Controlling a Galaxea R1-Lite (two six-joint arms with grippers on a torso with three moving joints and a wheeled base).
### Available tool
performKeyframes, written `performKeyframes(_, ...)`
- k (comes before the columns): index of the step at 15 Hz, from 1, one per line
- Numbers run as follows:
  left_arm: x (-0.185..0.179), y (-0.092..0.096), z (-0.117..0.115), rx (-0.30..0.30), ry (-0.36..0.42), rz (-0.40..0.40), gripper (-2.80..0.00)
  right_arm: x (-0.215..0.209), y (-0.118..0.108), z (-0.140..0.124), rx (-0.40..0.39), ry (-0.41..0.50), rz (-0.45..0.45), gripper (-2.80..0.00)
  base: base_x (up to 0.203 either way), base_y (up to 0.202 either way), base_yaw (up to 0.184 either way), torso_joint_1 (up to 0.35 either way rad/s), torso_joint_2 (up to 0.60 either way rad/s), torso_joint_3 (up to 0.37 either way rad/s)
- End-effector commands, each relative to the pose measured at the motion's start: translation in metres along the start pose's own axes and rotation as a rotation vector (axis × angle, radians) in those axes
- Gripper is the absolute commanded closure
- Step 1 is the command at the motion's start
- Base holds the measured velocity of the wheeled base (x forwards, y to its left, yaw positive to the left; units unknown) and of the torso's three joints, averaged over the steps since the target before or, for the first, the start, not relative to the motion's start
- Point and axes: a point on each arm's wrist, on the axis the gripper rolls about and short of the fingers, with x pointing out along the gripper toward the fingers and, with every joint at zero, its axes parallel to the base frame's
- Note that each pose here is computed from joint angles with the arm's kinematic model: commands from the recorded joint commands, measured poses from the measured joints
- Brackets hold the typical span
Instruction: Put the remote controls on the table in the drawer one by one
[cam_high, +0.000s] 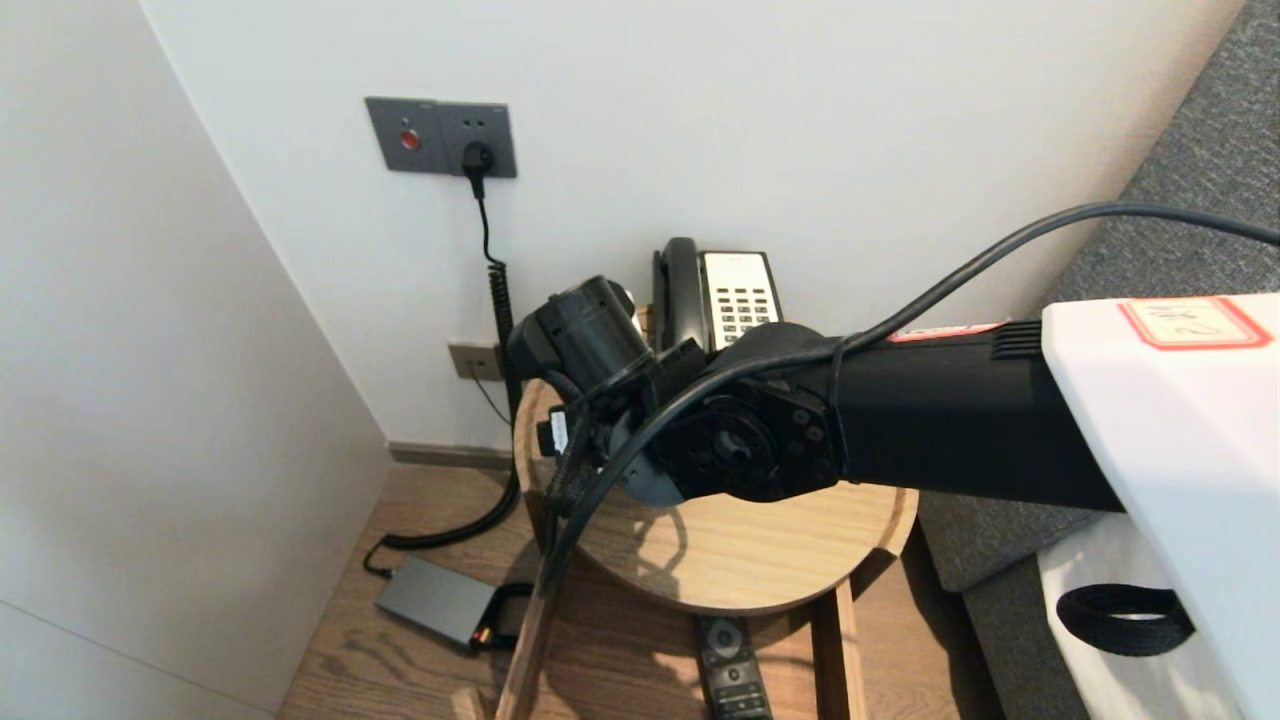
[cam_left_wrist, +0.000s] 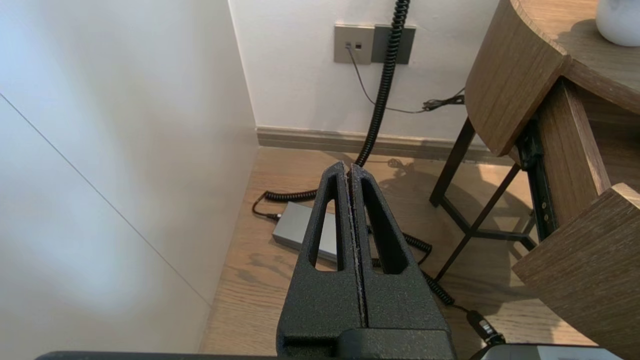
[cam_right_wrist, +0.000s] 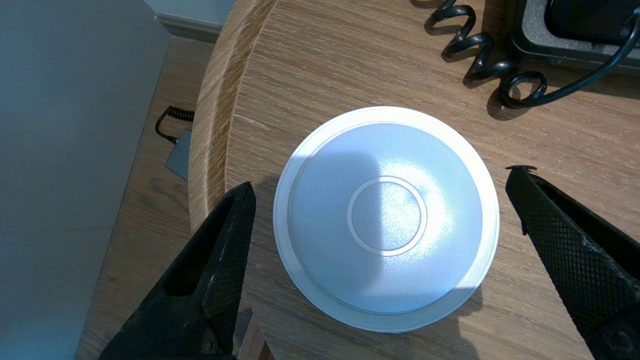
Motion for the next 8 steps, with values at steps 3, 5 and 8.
performKeyframes(3, 0.001, 0.0, -0.0038, 0.0, 0.013, 0.001, 0.0, 0.0019, 0.0, -0.0026, 0.033, 0.01, -0.009, -2.8, 0.0, 0.0, 0.0, 0.0, 0.0, 0.0)
performKeyframes(5, 0.0009, 0.0, -0.0038, 0.0, 0.011, 0.001, 0.0, 0.0036, 0.0008, -0.0038, 0.049, 0.016, -0.011, -2.8, 0.0, 0.0, 0.0, 0.0, 0.0, 0.0)
performKeyframes(8, 0.0008, -0.0001, -0.0038, 0.0, 0.012, 0.0, 0.0, 0.0059, 0.0011, -0.0044, 0.059, 0.016, -0.015, -2.8, 0.0, 0.0, 0.0, 0.0, 0.0, 0.0)
